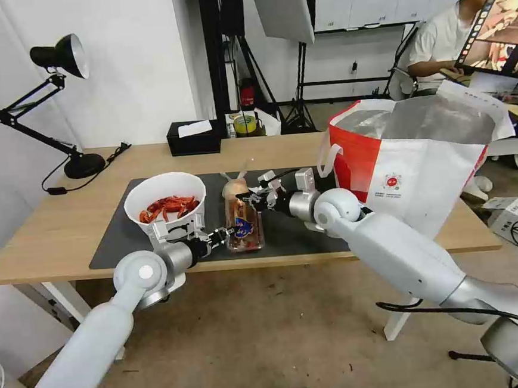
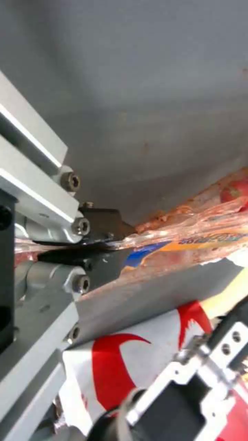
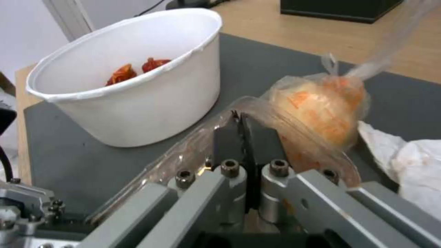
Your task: Pick up the trash from the table and place it into the takeout bag.
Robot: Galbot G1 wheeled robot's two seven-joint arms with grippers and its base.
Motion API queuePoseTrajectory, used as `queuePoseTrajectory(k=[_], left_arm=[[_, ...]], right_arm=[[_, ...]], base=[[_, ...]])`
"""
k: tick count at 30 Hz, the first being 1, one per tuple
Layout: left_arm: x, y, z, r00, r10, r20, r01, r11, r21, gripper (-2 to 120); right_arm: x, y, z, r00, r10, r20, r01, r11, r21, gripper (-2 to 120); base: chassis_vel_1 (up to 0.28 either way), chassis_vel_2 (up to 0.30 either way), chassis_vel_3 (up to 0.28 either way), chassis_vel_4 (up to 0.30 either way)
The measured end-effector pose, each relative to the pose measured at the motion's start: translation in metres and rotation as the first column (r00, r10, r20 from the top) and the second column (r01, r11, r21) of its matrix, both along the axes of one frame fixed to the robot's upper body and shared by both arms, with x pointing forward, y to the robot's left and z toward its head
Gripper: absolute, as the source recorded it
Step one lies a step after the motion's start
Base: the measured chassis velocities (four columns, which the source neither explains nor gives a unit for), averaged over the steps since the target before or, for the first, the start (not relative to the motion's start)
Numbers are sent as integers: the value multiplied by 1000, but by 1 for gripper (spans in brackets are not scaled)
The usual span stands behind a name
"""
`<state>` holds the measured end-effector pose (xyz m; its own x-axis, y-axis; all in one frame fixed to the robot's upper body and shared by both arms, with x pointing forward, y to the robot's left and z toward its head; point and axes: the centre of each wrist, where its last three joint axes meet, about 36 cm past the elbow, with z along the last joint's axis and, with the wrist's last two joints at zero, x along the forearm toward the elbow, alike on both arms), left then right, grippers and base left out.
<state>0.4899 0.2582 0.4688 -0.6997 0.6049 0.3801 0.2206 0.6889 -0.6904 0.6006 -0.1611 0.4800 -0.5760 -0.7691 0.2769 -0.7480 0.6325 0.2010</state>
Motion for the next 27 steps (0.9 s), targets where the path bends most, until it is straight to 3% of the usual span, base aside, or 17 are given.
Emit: queuePoseTrajectory(k=[9, 20, 22, 23, 25, 27], left_arm=[[-2, 2, 5, 1000, 12, 13, -11, 1000, -26, 0], [-11, 6, 11, 1000, 16, 24, -15, 999, -39, 0], [-14, 3, 15, 999, 13, 32, -11, 999, -53, 0], [-14, 3, 15, 999, 13, 32, -11, 999, -53, 0], [-19, 5, 29, 998, 29, 60, -25, 998, -66, 0], [-20, 5, 30, 998, 30, 61, -26, 997, -68, 0]], right_arm=[[-17, -12, 4, 998, -61, 32, 58, 995, 75, 0], [-70, -40, 21, 984, -160, 78, 148, 979, 141, 0], [-117, -59, 14, 979, -193, 69, 181, 972, 150, 0], [-117, -59, 14, 979, -193, 69, 181, 972, 150, 0], [-156, -72, 16, 964, -247, 94, 226, 956, 188, 0], [-164, -75, 15, 959, -266, 102, 241, 948, 208, 0]], base=[[0, 0, 0, 0], [0, 0, 0, 0], [0, 0, 0, 0], [0, 0, 0, 0], [0, 0, 0, 0], [0, 0, 0, 0]])
